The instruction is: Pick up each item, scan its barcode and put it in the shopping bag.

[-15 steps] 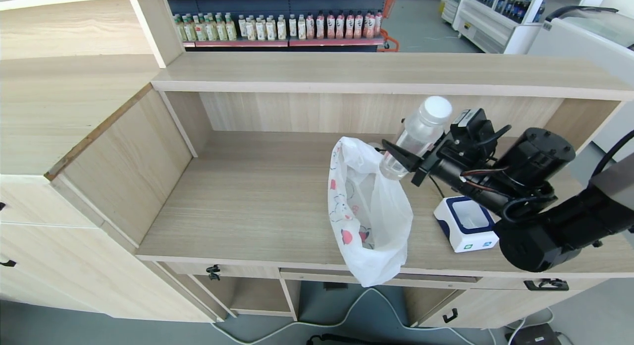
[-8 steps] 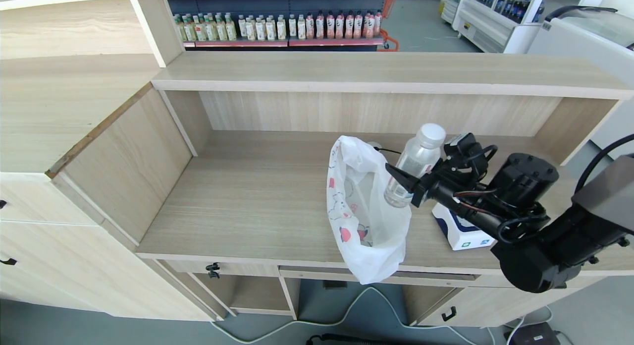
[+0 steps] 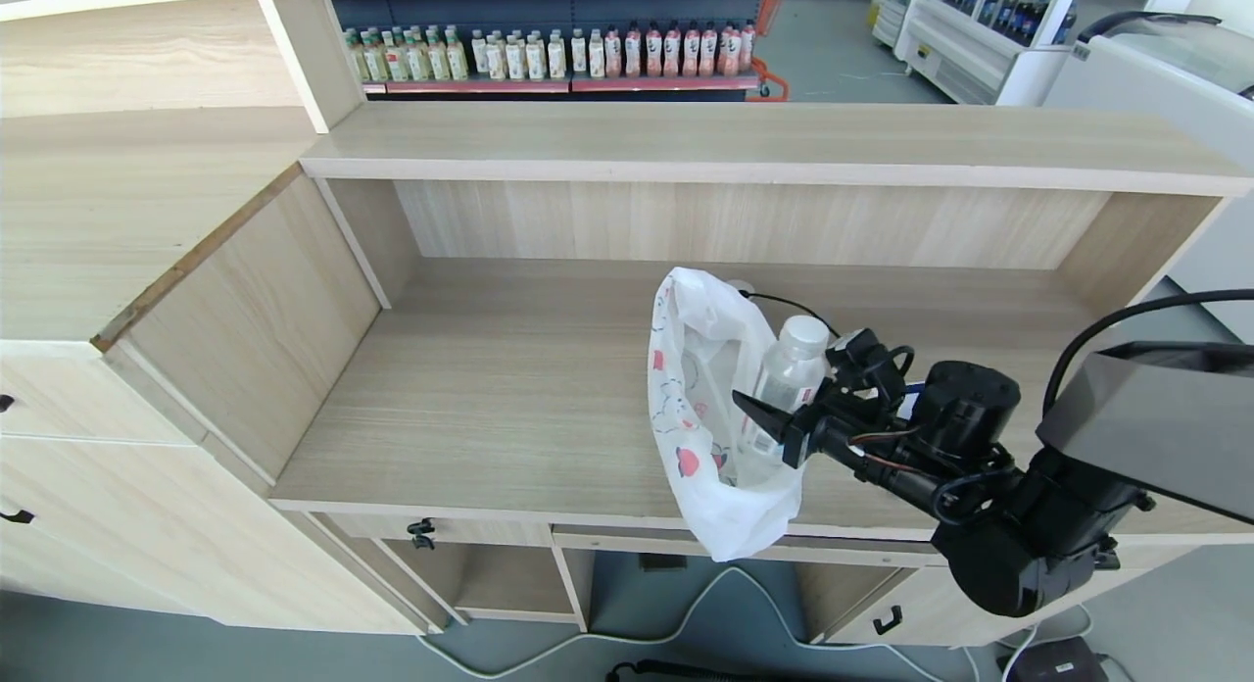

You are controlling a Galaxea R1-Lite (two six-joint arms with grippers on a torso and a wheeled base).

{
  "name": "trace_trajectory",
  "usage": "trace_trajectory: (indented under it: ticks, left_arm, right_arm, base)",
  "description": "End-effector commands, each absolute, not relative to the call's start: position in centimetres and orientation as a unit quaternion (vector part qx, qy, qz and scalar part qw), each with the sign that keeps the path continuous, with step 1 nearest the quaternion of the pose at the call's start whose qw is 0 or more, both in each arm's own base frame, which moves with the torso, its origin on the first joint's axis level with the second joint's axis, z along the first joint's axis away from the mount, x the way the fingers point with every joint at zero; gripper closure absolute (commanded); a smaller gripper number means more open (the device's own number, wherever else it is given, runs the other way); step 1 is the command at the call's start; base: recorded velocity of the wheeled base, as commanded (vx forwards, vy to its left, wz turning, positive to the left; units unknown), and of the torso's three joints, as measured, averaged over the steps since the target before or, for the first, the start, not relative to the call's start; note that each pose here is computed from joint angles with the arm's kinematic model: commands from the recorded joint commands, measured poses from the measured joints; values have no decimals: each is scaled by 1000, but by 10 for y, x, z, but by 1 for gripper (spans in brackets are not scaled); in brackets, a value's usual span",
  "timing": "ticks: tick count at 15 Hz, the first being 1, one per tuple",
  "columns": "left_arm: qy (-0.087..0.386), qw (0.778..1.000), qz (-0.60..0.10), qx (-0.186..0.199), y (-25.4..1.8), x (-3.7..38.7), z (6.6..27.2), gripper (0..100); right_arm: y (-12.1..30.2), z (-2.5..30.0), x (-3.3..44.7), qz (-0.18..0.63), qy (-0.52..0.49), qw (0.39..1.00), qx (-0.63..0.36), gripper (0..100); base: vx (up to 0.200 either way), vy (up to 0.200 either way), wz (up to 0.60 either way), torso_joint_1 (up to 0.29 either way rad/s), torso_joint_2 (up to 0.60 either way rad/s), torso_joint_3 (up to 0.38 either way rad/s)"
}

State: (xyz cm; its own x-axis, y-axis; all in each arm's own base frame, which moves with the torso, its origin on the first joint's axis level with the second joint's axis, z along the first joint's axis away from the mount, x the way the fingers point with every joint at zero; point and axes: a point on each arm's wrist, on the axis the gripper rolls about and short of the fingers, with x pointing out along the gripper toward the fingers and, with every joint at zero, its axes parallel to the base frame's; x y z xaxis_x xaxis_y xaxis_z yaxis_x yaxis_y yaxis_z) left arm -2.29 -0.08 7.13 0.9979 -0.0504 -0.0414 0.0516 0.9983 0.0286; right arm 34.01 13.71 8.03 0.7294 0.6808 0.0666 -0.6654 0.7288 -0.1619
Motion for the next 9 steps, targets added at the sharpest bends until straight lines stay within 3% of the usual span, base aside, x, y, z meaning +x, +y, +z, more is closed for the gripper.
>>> trace_trajectory:
  ticks: [1,9]
  left_arm:
    - [20,999,-26,15,-1,-23,71,0]
    - [20,999,-26,15,-1,-23,71,0]
  right_arm:
    - [145,60,351,368,-47,926,-64,100]
    - [146,48,358,368,-40,927,-67,100]
  base:
    - [0,0,0,0,0,0]
    - [0,0,0,0,0,0]
